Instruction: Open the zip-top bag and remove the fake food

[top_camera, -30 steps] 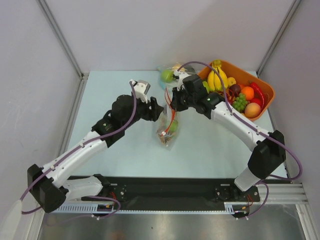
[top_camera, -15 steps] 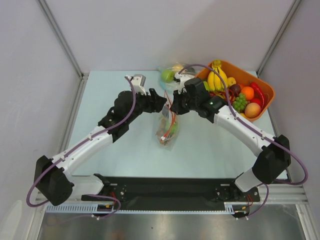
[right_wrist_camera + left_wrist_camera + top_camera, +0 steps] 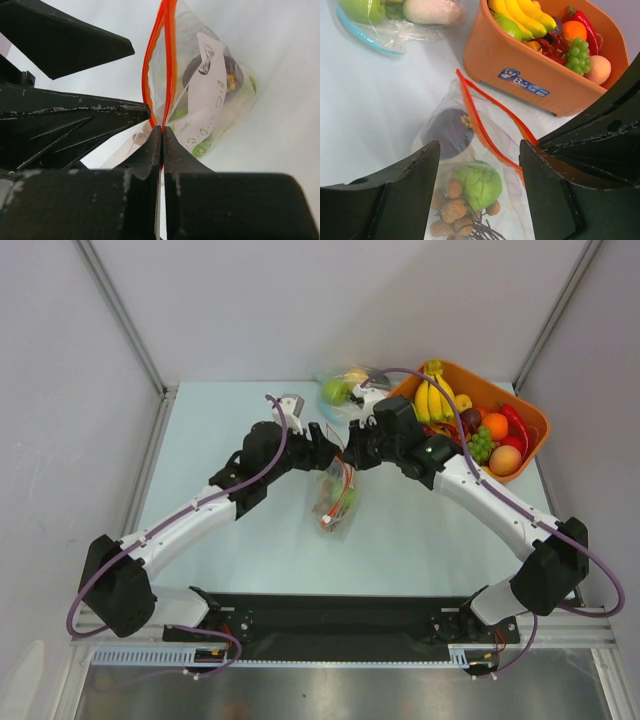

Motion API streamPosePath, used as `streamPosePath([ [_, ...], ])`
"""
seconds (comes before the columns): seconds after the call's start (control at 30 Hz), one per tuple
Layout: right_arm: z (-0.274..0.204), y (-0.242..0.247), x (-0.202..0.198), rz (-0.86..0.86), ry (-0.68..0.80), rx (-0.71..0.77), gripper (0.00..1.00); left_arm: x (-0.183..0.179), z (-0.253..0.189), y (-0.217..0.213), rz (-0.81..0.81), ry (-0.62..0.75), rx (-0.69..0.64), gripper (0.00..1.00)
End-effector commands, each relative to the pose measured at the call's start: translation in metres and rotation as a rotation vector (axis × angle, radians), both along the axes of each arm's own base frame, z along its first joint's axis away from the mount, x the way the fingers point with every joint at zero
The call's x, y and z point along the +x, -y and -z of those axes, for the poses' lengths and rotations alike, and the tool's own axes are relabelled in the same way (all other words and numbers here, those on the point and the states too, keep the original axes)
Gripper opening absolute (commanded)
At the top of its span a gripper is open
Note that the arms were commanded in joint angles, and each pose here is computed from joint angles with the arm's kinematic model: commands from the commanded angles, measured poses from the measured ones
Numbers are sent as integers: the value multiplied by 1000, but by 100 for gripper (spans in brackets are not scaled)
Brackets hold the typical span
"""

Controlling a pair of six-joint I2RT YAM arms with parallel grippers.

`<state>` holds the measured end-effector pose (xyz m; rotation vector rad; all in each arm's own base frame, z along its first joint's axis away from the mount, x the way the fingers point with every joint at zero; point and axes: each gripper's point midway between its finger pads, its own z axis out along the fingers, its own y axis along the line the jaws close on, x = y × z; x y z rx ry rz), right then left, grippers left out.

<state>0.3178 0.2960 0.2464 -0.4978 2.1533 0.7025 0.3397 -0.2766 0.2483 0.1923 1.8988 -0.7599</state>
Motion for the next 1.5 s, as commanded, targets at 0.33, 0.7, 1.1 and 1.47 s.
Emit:
streamPosePath([
  [0.33, -22, 6, -4, 6, 69, 14, 0, -3, 14, 14, 85, -54, 8, 41],
  [0.7, -19, 27, 1, 63, 91, -55, 0, -8, -15, -10, 111, 24, 83, 0],
  [1.1, -2, 90, 26, 216, 63, -102, 0, -44, -82, 3, 437, 97, 21, 0],
  [1.47, 24, 125, 27, 300, 3, -143, 5, -37, -46, 22, 572, 66, 55, 0],
])
